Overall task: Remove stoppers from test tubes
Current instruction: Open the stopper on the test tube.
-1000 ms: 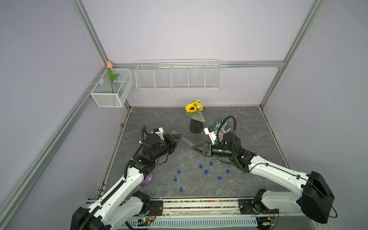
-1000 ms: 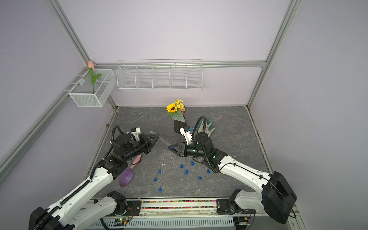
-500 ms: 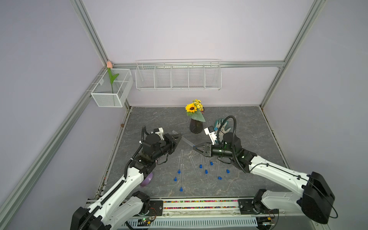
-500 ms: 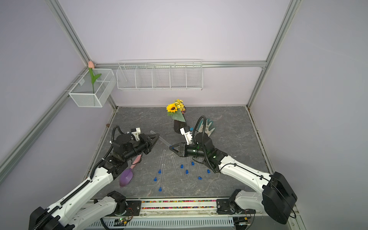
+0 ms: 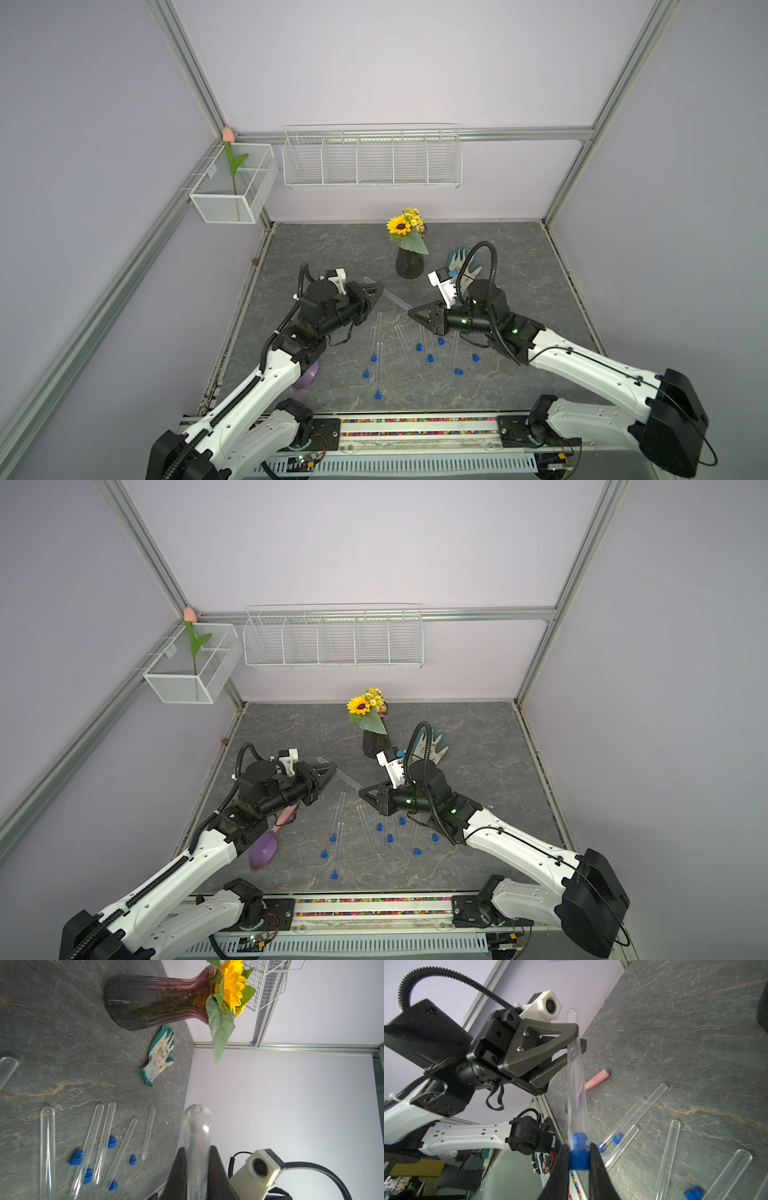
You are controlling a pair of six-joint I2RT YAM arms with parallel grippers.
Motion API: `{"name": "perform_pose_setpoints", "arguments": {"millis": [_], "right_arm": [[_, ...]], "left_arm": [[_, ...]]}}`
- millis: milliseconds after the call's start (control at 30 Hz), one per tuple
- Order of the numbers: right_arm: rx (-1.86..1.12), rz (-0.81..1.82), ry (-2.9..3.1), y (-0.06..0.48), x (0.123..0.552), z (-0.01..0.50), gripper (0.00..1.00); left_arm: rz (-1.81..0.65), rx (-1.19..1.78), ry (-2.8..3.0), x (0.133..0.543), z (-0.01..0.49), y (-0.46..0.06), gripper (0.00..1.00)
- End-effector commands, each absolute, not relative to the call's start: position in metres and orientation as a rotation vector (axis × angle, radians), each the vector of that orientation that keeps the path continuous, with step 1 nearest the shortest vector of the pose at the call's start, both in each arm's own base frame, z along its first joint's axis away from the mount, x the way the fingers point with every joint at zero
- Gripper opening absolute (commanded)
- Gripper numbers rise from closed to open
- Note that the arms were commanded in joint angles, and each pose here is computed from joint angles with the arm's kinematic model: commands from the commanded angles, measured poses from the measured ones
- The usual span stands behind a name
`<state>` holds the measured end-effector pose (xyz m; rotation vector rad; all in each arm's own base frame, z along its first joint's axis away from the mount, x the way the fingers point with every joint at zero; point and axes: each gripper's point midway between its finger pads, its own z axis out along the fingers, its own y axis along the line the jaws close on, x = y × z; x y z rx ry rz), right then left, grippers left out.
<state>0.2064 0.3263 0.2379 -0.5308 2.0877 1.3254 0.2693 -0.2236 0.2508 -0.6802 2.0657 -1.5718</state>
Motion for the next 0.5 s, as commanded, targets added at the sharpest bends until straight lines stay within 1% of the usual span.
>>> {"name": "perform_pose_setpoints", "arguments": {"millis": [0, 200, 467], "right_arm": [[-0.634, 1.206, 2.084, 0.317, 0.2, 0.232, 0.08], [-0.719, 1.118, 2.042, 0.314, 0.193, 0.224, 0.09], [-0.824, 1.066, 1.986, 0.317, 0.18, 0.218, 0.12]], "left_arm": [[-1.473, -0.747, 2.018, 0.285, 0.246, -0.208, 0.0], [-1.446, -0.795, 2.01, 0.29, 0.24, -0.2, 0.0], [-1.413, -0.915, 1.962, 0.298, 0.228, -0.175, 0.0]]}}
